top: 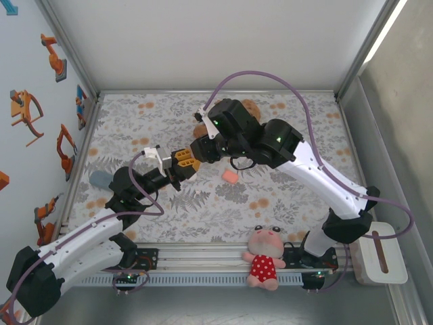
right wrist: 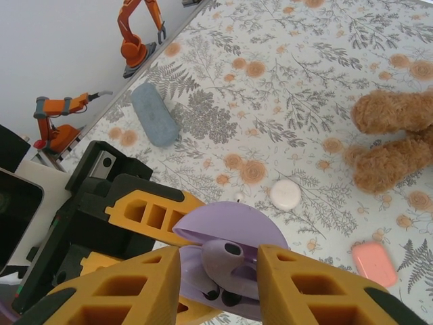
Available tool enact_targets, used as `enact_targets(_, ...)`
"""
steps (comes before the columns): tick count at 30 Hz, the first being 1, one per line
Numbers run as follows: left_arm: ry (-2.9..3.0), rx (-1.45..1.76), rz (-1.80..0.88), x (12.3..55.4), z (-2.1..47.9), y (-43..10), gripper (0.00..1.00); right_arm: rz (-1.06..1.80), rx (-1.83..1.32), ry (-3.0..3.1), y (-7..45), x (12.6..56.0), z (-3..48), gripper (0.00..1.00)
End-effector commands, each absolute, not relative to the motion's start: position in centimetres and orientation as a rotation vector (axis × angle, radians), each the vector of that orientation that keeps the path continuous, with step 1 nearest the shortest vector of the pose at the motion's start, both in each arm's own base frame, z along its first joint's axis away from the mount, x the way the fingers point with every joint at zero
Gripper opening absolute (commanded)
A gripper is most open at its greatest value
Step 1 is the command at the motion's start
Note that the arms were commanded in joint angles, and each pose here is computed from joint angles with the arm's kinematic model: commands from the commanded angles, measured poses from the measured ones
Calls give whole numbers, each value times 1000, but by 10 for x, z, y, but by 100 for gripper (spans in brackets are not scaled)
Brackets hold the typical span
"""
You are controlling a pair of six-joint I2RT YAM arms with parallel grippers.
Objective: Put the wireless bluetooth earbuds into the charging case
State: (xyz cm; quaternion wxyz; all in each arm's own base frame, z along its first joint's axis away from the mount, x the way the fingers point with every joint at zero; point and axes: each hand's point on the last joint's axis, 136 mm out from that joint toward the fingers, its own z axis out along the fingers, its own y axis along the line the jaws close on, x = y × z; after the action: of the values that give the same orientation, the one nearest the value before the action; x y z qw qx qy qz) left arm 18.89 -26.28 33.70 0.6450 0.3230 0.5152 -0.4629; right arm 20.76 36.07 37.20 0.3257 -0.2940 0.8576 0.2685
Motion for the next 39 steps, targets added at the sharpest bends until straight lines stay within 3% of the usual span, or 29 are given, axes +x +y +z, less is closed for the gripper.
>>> enact_targets(1,1128,733,-1032,185,348,-260,0,691,-719,2246,354,211,375,34)
enact_targets(18,1108,752,-1027,181,348,-260,0,795,-673,2237,372,214,370,33)
enact_targets(39,1104,755,-1024,179,348,-259,0,790,-601,2197,357,219,380,19)
